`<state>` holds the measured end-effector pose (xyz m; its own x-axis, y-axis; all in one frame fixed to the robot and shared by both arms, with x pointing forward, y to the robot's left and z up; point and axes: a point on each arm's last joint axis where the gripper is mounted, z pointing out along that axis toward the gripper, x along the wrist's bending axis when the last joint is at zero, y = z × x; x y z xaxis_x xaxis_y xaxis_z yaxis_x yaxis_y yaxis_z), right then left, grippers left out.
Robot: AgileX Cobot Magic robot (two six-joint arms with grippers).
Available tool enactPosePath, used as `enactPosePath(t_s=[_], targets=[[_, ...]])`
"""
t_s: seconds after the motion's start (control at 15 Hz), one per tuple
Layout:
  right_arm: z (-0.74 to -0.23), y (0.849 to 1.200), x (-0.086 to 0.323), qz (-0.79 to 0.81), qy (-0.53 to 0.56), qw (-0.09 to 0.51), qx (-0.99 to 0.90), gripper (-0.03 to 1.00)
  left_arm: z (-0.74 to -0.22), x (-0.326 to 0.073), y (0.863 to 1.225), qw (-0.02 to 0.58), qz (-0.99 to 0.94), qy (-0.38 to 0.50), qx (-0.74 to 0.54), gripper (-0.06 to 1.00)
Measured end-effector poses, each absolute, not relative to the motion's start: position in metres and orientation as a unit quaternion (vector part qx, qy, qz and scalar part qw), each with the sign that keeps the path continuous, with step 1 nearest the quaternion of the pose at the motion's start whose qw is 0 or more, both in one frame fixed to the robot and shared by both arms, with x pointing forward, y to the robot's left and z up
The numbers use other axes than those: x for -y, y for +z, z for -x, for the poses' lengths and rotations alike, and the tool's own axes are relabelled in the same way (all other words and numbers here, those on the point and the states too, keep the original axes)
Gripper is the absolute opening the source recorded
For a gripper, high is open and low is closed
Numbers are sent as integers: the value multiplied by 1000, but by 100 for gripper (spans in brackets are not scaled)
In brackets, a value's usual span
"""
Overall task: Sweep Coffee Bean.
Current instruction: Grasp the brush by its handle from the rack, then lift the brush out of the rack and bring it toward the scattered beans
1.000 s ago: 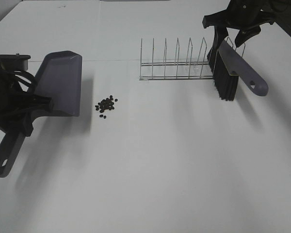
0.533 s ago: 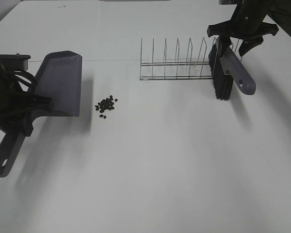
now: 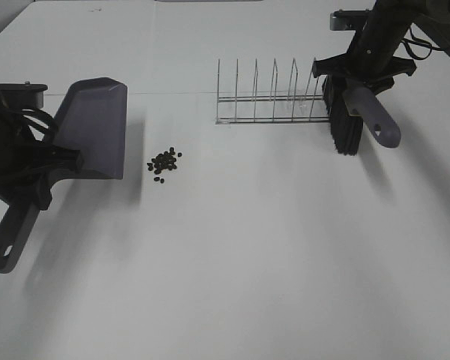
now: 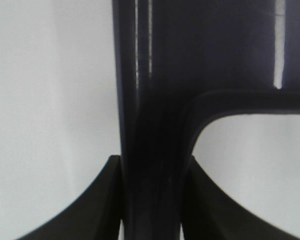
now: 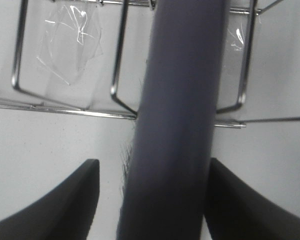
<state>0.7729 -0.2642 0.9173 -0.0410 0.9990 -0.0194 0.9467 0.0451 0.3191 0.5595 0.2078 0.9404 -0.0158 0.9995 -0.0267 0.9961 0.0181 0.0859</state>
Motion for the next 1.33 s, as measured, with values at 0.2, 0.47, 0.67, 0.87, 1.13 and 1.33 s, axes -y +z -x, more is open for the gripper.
enactPosePath(t_s=[0.2, 0.47, 0.67, 0.87, 1.13, 1.33], targets=[[-775, 918, 265, -680, 114, 131, -713, 34, -560, -208, 940, 40, -700, 22, -712, 27], [-775, 918, 266, -678, 109, 135, -714, 28, -560, -208, 940, 40, -700, 22, -712, 27], [-773, 926, 266, -686, 109, 133, -707, 28, -560, -208, 940, 40, -700, 22, -712, 27], [-768, 970, 267, -685, 138, 157, -698, 28, -560, -208, 940, 40, -700, 22, -712, 27], [-742, 1048, 269, -691, 158, 173, -684, 28, -560, -208, 940, 41, -700, 22, -712, 27], [-726, 1085, 268, -689, 180, 179, -679, 28, -559, -208, 940, 39, -700, 21, -712, 27]])
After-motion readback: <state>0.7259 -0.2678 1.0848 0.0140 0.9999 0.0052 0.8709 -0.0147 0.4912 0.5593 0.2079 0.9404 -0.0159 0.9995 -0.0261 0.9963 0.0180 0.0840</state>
